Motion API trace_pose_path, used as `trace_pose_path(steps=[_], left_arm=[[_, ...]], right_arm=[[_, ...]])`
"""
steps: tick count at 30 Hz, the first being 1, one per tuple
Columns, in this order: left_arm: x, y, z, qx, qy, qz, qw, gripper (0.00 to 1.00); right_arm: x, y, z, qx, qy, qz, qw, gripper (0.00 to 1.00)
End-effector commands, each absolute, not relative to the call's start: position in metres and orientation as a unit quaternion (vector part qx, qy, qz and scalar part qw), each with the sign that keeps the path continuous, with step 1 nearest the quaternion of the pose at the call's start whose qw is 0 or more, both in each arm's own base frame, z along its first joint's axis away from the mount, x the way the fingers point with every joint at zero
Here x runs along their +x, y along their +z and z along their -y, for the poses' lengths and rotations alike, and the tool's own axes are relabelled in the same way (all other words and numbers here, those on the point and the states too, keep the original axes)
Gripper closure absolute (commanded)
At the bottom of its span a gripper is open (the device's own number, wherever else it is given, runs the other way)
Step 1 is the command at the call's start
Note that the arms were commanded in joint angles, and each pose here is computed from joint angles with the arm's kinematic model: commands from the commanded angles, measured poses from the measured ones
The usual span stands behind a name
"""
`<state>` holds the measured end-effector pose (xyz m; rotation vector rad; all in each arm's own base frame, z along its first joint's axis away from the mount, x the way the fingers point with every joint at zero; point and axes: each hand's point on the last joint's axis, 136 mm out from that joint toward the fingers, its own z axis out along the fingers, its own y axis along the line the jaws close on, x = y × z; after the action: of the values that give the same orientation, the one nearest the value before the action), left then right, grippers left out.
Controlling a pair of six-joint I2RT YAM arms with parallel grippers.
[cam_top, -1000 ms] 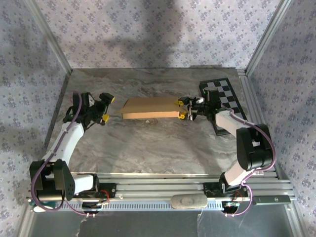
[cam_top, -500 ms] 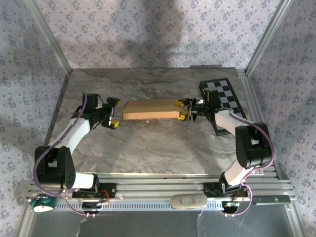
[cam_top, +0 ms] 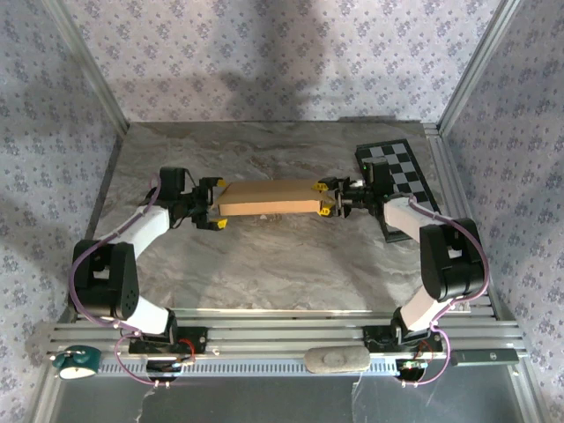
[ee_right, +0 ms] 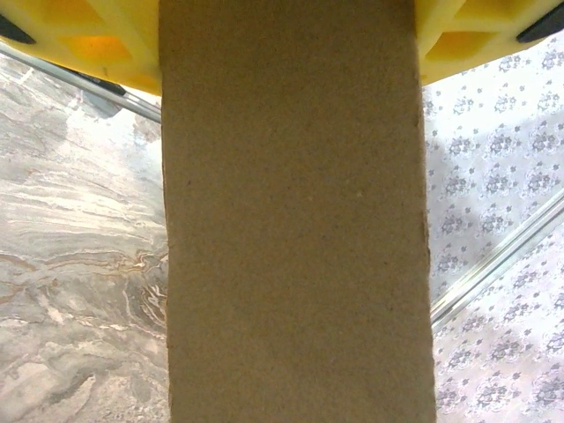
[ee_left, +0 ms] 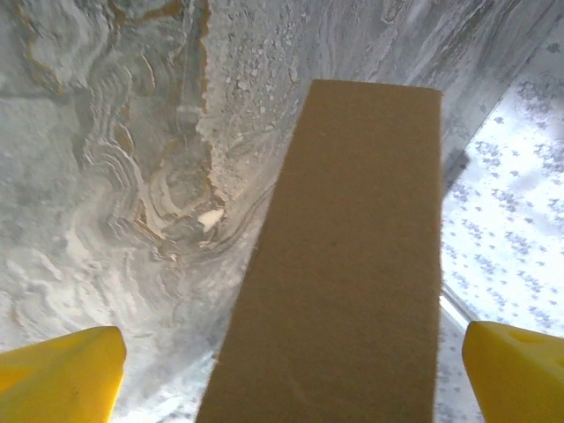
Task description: Fold the paper box
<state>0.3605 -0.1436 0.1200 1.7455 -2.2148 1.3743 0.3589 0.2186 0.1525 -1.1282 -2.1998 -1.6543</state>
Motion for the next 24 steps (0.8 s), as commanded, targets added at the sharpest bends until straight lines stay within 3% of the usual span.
trace_pose_path(steps=[1,9,16,24], left_arm=[[0.365,0.128,0.153,0.568,0.46,0.682,0.023,0.08],[0.36,0.122,0.153,0.576,0.457,0.678,0.027,0.38],[0.354,0.117,0.152,0.582,0.446,0.679,0.036,0.45],[0.326,0.119,0.131,0.621,0.389,0.678,0.05,0.49]], right_arm=[[0.354,0.156,-0.221,-0.372,-0.56,0.734,0.096,0.48],[0.355,0.151,-0.22,-0.377,-0.556,0.734,0.096,0.48],[0.356,0.152,-0.217,-0.37,-0.553,0.741,0.09,0.35],[0.349,0.18,-0.195,-0.289,-0.499,0.817,0.025,0.21]])
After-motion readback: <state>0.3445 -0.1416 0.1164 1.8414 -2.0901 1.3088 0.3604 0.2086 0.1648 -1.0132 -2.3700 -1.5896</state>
